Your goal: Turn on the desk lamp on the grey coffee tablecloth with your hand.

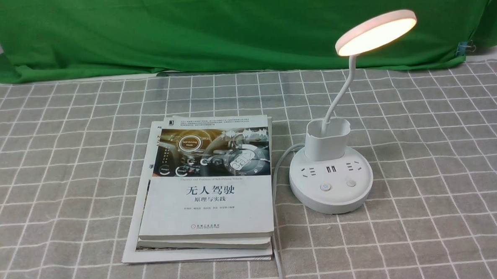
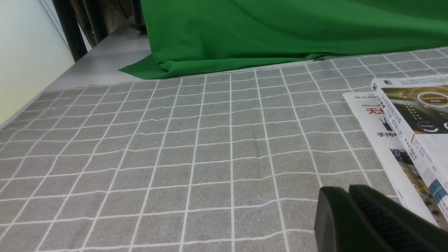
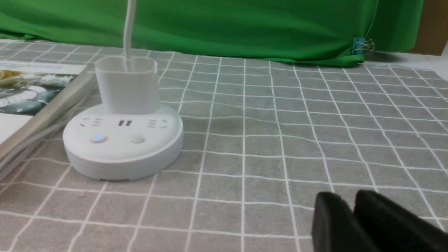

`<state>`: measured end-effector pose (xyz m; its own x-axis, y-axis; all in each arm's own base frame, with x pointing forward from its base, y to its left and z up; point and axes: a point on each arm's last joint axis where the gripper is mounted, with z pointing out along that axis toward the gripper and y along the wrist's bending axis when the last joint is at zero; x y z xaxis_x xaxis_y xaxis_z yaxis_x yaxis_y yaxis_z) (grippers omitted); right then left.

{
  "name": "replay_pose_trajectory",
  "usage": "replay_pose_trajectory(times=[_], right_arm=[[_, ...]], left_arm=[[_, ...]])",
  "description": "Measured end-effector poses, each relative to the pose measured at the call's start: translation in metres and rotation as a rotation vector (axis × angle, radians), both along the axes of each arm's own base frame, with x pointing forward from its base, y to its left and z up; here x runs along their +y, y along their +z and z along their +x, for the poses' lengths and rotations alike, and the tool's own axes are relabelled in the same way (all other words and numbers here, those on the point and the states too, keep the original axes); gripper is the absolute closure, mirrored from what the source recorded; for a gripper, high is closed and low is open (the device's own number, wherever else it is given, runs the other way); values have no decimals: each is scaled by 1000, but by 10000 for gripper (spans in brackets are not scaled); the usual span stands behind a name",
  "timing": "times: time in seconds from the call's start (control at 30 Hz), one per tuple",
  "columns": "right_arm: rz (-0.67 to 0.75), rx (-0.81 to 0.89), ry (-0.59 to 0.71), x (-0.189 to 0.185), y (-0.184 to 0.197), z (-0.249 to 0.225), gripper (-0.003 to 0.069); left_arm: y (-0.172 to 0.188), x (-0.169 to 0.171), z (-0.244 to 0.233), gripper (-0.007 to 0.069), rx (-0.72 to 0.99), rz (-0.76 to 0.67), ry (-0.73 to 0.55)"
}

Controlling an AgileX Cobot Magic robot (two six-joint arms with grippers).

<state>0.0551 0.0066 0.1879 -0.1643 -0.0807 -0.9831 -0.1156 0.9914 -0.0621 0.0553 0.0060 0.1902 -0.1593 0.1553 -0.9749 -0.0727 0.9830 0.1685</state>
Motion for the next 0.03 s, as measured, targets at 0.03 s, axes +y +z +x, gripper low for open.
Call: replay_pose_trajectory(times=[0.03], right_arm=[[0,0,0,0,0,0,507]], left_arm=[[0,0,0,606,0,0,0]])
